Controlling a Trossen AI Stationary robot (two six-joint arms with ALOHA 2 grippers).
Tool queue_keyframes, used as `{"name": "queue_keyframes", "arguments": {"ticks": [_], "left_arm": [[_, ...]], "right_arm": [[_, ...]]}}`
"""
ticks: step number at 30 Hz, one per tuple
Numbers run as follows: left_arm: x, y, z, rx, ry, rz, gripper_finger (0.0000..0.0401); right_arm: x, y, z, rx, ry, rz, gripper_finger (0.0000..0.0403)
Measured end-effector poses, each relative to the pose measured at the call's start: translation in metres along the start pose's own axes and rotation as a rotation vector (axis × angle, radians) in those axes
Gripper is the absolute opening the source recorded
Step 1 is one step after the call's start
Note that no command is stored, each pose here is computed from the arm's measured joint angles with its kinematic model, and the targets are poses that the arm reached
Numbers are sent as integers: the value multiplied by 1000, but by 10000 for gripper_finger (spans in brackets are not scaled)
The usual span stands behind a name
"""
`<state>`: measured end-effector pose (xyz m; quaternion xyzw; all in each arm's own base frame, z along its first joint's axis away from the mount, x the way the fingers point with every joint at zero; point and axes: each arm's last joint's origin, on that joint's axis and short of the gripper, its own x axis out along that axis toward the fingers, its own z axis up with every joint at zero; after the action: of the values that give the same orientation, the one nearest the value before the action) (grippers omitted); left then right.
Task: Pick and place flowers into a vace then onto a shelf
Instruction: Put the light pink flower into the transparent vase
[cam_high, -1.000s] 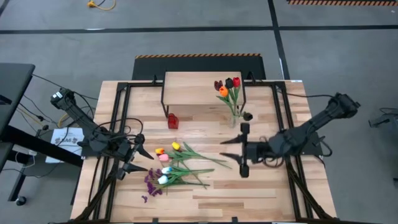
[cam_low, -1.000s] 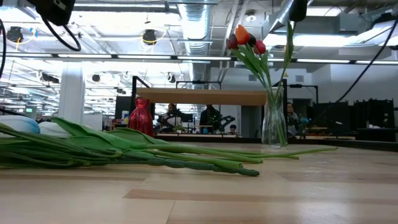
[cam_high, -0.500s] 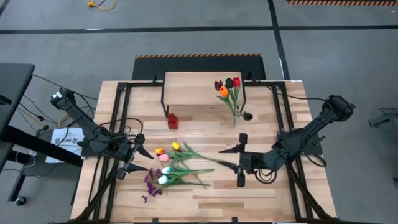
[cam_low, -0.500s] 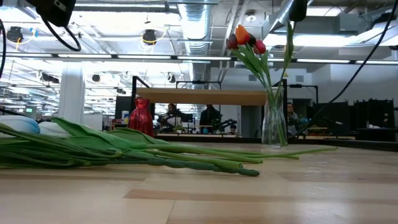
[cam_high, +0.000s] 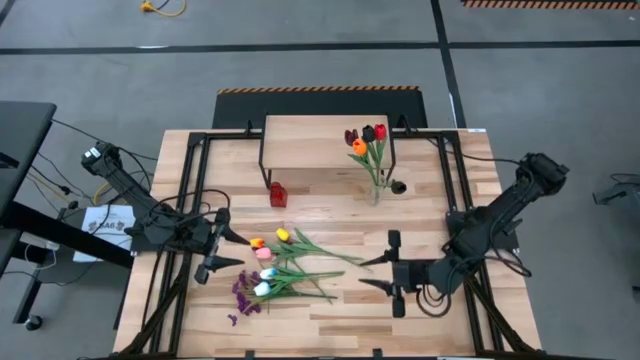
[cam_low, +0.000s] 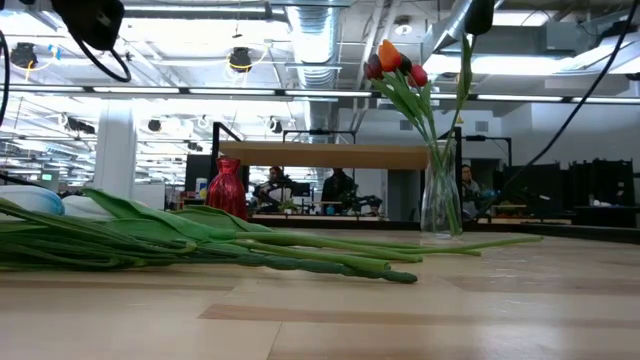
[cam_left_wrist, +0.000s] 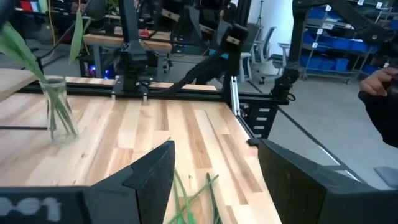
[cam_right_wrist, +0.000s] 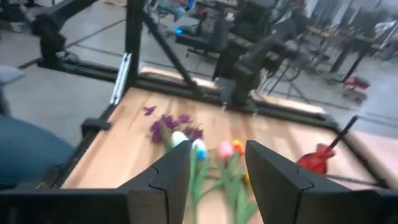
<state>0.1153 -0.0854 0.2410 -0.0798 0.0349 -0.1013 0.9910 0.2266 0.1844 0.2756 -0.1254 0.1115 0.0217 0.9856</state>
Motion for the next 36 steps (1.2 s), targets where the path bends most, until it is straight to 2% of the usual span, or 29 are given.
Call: {"name": "queue_keyframes", "arguments": {"ticks": [8, 12, 20, 25, 33, 36], "left_arm": [[0, -1, 4, -43, -30, -27, 222], [-1, -4, 5, -39, -44, -71, 222], [-2, -6, 5, -32, -41, -88, 222], [-3, -8, 5, -32, -40, -96, 222], [-3, -8, 5, -31, -38, -101, 222], [-3, -8, 4, -29, -34, -107, 222]], "right_arm": [[17, 19, -21, 160, 71, 5, 131], [30, 32, -38, 159, 114, 4, 127], [52, 52, -56, 197, 71, 8, 127], [70, 58, -69, 232, 52, 67, 125], [118, 64, -77, 252, 66, 52, 123], [137, 68, -79, 223, 125, 50, 122]]}}
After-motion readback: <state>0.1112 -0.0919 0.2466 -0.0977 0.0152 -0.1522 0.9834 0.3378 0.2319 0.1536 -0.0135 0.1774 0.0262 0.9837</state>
